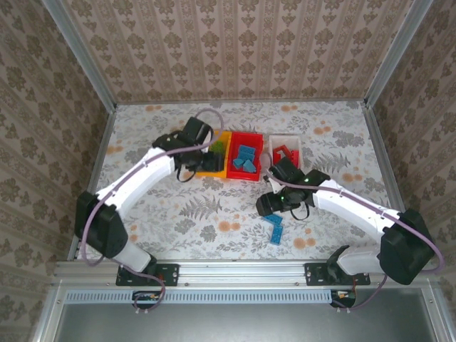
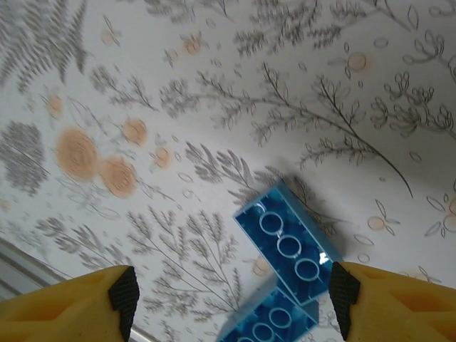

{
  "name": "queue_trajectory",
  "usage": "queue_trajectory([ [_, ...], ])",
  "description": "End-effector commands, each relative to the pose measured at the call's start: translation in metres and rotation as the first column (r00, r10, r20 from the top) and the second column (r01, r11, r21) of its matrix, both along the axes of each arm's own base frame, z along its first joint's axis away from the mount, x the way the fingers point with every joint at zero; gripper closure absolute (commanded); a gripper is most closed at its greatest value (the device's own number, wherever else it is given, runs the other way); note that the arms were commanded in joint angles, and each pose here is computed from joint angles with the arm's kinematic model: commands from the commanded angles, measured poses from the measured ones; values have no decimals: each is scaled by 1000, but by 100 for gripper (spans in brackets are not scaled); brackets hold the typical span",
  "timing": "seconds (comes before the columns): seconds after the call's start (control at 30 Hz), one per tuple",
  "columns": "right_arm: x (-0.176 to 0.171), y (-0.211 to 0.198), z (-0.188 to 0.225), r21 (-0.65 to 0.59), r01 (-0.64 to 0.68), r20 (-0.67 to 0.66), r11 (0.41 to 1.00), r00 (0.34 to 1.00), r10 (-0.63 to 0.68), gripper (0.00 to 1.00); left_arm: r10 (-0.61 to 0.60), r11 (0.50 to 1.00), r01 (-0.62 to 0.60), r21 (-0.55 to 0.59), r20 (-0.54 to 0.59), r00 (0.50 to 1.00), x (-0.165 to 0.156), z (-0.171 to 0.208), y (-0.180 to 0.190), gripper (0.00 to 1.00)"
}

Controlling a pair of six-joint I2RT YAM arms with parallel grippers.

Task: Sort the legos into containers by color

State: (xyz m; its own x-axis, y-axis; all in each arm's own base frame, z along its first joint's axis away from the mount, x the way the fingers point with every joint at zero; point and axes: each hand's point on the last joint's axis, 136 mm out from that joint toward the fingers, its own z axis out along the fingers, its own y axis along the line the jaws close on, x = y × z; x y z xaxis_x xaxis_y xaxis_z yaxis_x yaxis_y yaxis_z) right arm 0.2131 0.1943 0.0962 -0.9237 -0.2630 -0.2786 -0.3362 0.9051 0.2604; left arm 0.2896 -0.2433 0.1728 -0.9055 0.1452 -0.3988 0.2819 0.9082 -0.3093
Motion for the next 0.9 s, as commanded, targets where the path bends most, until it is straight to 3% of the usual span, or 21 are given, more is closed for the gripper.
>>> queue_trajectory([
  [0.0,-6,-15,-18,-147,-63,-4,987,998,63,24,-115,990,111,-90,-43,992,-42,-8,-23,40],
  [0.23,-3,-15,-44,-273,-160,-80,948,986,144,21,-131,982,122,-145,-54,990,-89,-21,-23,40],
  [0.5,-3,-12,-64,-322,-216,-165,922,972,170,25,-118,983,111,-149,-35,992,-97,-17,-16,40],
  [0.7,-3,-14,-80,-358,-248,-220,900,959,177,41,-154,964,149,-219,-4,988,-98,-4,-28,40],
  [0.87,7,-17,-81,-385,-243,-189,890,965,181,53,-171,937,167,-308,13,985,-103,4,-38,39],
])
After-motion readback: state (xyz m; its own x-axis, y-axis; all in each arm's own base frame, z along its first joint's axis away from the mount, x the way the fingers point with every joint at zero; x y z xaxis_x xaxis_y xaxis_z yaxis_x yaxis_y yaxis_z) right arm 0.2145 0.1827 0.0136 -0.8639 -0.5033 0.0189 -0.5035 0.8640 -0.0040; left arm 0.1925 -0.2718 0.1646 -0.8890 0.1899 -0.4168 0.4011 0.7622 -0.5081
